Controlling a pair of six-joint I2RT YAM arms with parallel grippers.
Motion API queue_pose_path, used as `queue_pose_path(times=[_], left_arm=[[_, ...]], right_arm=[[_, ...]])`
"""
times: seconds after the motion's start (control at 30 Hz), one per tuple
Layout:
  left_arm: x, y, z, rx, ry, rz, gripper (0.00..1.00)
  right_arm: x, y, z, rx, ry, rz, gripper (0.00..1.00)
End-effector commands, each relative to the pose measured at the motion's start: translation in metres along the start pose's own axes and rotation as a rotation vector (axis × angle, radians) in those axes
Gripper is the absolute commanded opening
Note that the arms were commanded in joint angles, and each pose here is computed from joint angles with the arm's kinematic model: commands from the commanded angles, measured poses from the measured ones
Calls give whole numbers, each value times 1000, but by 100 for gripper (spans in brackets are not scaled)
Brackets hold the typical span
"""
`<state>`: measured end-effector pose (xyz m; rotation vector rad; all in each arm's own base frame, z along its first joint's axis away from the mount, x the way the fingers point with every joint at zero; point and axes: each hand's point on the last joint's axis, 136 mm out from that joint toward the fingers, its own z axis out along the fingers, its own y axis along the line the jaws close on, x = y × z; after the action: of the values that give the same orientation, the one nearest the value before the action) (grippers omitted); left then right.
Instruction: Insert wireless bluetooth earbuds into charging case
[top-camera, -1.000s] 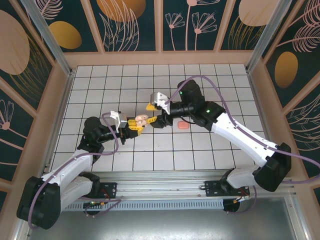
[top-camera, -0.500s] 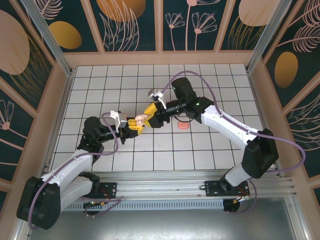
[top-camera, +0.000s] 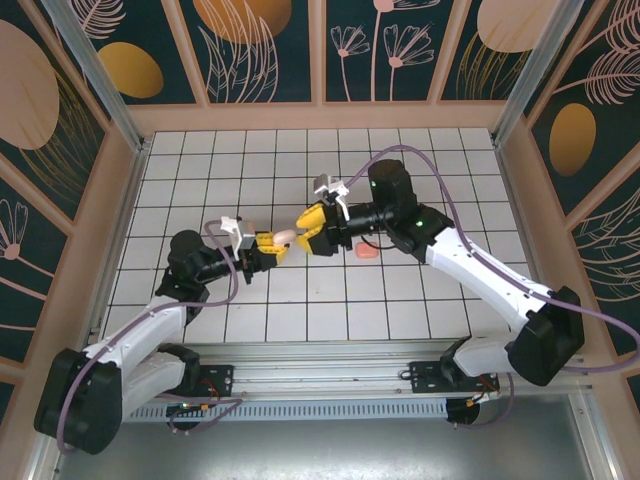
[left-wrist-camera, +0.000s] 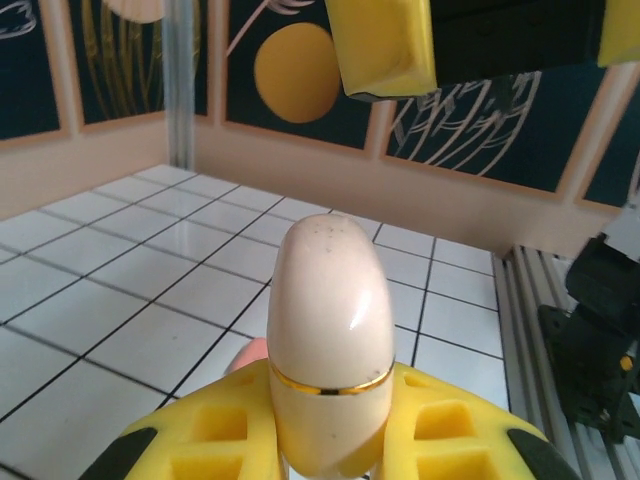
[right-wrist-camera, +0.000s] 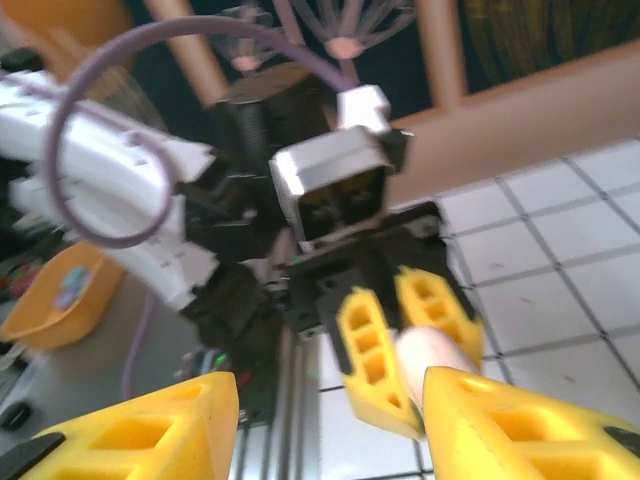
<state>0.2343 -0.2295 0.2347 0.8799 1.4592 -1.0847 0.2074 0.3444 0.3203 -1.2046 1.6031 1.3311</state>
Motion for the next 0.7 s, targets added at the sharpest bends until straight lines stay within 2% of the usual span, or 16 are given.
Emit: queue_pose_path(times=[0.0, 0.13, 0.23, 0.4, 0.6, 0.67], left_arm=[[0, 22, 10, -93, 10, -141, 13], [30, 41, 24, -206, 66, -430, 12], [52, 38, 33, -234, 92, -633, 12], [88, 45, 47, -312, 198, -813, 14], [107, 58, 65, -362, 277, -939, 17], [114, 61, 74, -364, 318, -969, 15]], right_arm=[[18, -81, -25, 416, -45, 242, 50], [71, -134, -76, 762, -79, 543, 50], [109, -141, -104, 887, -116, 676, 50], [136, -139, -120, 922, -183, 788, 50], [138, -139, -120, 919, -217, 818, 50], [138, -140, -120, 920, -228, 827, 50]])
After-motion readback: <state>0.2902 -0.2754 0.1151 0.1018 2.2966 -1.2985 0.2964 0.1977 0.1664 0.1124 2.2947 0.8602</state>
